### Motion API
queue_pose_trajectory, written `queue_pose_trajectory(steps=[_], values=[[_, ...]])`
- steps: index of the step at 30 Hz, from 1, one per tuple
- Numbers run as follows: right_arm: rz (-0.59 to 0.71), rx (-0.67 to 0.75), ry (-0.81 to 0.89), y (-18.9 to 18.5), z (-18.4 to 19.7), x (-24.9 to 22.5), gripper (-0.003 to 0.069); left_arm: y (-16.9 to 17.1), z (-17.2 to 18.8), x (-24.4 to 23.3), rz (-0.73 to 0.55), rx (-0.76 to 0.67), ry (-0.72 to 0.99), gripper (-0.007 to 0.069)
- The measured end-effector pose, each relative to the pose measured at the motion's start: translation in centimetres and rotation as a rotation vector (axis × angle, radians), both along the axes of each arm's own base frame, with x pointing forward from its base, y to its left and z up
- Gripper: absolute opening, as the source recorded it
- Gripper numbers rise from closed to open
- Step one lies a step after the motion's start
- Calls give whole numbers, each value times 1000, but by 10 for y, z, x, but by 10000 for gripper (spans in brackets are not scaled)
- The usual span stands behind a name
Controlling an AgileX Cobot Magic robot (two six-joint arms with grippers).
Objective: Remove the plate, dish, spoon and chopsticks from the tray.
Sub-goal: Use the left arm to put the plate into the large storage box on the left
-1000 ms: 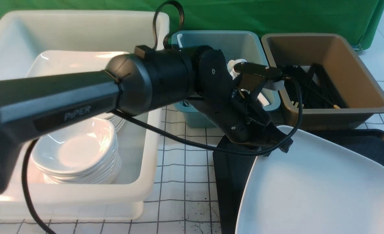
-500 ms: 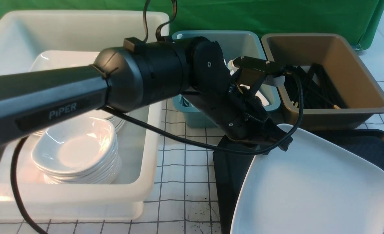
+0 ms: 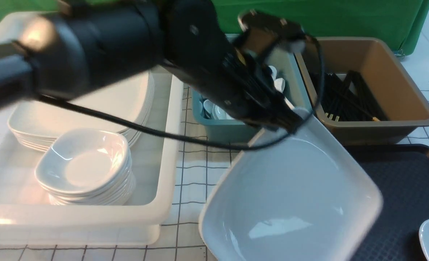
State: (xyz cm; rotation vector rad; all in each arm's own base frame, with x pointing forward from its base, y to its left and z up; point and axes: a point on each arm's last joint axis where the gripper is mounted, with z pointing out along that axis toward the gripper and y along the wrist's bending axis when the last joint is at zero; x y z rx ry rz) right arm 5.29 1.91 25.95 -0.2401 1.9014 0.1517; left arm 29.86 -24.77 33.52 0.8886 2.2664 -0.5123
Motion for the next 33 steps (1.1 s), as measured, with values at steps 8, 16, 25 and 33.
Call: queue_pose_trajectory(steps=[8, 16, 25, 33], values=[[0, 1, 0, 0, 0, 0, 234, 92, 57, 19, 275, -190, -63, 19], [-1, 2, 0, 0, 0, 0, 234, 168, 71, 37, 515, -340, -45, 20], [-6, 17, 4, 0, 0, 0, 232, 244, 74, 49, 734, -456, -58, 20], [-6, 18, 5, 0, 0, 0, 232, 278, 66, 61, 800, -542, -60, 20]])
